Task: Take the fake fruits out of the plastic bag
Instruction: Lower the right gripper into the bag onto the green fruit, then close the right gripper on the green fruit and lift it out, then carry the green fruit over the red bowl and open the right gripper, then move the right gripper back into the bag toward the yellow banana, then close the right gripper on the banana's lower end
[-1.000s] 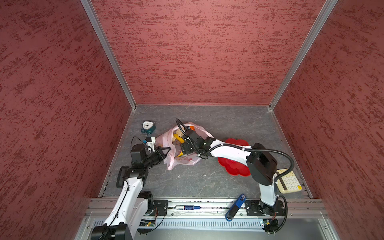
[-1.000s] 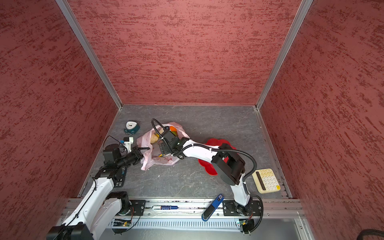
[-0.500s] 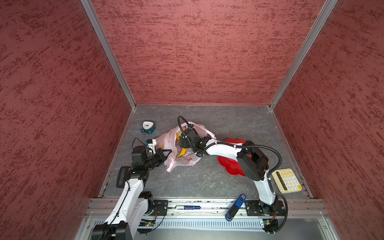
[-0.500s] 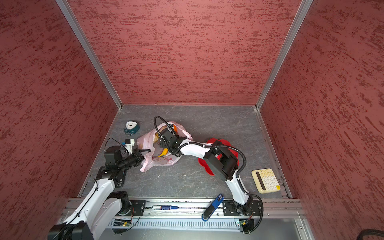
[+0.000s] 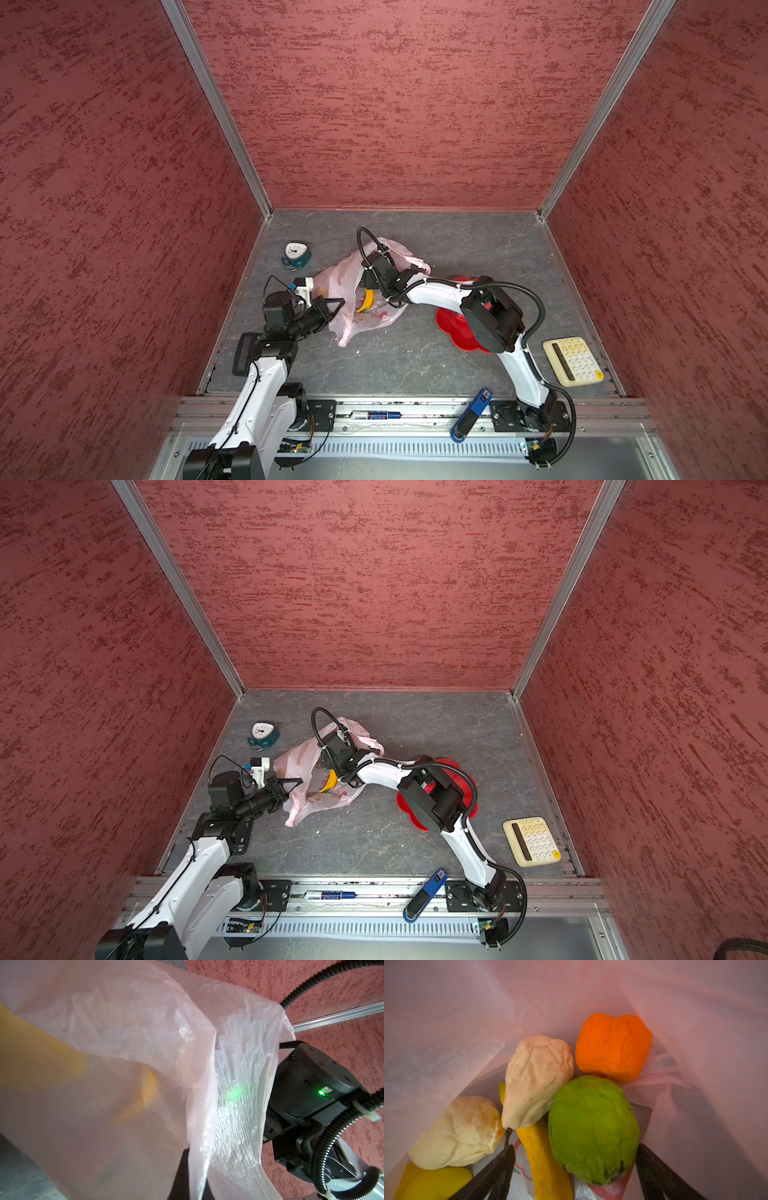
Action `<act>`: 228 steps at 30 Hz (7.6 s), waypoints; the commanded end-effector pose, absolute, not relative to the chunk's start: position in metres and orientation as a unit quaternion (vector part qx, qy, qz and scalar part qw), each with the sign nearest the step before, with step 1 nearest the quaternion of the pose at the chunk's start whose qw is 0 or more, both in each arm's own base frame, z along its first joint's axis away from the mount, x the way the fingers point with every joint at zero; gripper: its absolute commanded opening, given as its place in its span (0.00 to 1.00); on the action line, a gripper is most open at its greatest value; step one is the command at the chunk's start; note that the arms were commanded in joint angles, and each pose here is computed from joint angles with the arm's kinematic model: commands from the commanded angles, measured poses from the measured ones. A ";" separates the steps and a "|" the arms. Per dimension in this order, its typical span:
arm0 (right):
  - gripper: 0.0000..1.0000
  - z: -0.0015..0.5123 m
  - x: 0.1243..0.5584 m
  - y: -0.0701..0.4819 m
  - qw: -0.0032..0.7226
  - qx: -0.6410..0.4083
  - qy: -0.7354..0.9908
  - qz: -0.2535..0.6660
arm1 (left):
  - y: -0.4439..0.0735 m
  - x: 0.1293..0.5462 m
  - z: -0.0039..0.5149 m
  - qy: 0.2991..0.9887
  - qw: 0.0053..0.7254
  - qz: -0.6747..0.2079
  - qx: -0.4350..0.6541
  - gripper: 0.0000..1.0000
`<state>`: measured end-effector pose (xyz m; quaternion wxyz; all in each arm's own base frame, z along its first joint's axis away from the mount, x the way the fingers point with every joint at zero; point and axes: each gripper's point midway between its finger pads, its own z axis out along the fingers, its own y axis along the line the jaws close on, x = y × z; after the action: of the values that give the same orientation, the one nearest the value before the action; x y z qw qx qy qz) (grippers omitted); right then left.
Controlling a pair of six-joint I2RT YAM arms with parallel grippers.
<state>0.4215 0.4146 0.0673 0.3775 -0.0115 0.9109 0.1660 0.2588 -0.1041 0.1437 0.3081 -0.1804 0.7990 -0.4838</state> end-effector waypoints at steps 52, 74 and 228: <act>0.15 0.118 0.401 0.416 0.385 -0.065 0.887 0.248 | -0.103 0.276 0.166 0.785 0.333 -0.493 -0.172 0.01; 0.14 0.252 0.278 0.397 0.340 -0.231 0.842 0.350 | -0.113 0.305 0.198 0.771 0.372 -0.494 -0.151 0.02; 0.57 0.072 0.347 0.438 0.310 -0.080 0.928 0.190 | -0.101 0.244 0.125 0.787 0.351 -0.460 -0.213 0.00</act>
<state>0.3286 0.4340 0.0558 0.2826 -0.1094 0.9351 0.1837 0.2426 -0.1003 0.1212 0.3413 -0.2183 0.7927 -0.4555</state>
